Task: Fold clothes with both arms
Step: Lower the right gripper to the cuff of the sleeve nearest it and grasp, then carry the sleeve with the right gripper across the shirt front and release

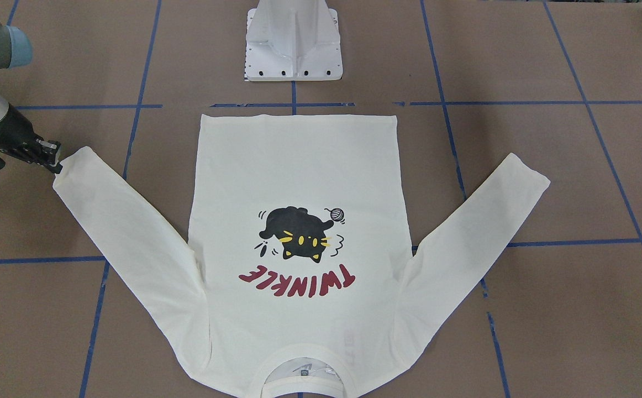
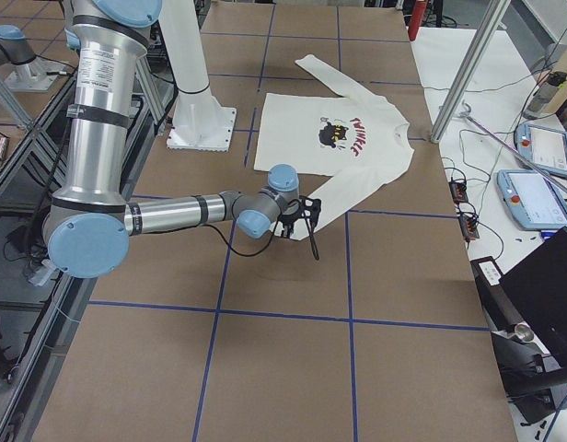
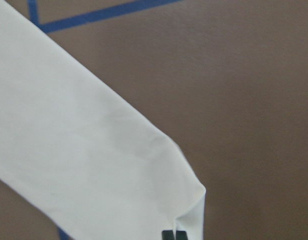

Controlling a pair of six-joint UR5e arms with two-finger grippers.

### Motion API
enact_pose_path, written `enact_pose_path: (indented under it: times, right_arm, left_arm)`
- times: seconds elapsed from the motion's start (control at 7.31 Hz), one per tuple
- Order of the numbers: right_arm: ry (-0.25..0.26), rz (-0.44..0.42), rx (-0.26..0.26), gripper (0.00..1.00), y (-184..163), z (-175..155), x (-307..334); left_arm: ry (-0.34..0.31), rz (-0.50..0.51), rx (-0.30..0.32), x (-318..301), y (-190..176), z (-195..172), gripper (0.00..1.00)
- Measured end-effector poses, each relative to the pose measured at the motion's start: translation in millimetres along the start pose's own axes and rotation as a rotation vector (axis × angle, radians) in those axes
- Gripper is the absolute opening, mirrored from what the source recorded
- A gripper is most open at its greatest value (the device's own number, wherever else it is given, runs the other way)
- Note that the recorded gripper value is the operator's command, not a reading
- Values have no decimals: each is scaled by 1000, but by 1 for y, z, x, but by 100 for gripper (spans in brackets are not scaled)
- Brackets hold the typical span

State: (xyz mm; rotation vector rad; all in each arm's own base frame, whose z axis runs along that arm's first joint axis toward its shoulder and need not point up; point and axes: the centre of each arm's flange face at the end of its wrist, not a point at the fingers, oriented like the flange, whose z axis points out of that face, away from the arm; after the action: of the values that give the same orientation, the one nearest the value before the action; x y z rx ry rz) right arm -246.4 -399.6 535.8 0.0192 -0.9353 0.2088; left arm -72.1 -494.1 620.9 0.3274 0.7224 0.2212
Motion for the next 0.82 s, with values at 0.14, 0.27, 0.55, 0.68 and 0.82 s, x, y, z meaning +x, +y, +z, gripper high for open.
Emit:
enact_pose_path:
  times: [0.14, 0.27, 0.55, 0.68, 0.82]
  right_arm:
    - [-62, 49, 14, 0, -13, -10, -52]
    - [-115, 99, 17, 0, -31, -21, -119]
    - [-155, 170, 8, 0, -52, -57, -304]
    - [-156, 167, 27, 0, -44, -70, -390]
    - [-157, 144, 53, 0, -29, -66, -472]
  left_arm:
    - [0, 1, 2, 1, -1, -1, 100]
    - [0, 5, 5, 2, -2, -3, 100]
    - [-1, 14, 18, 7, -5, -8, 100]
    - [-1, 18, 21, 8, -6, -9, 100]
    - [-2, 22, 27, 8, -6, -10, 100]
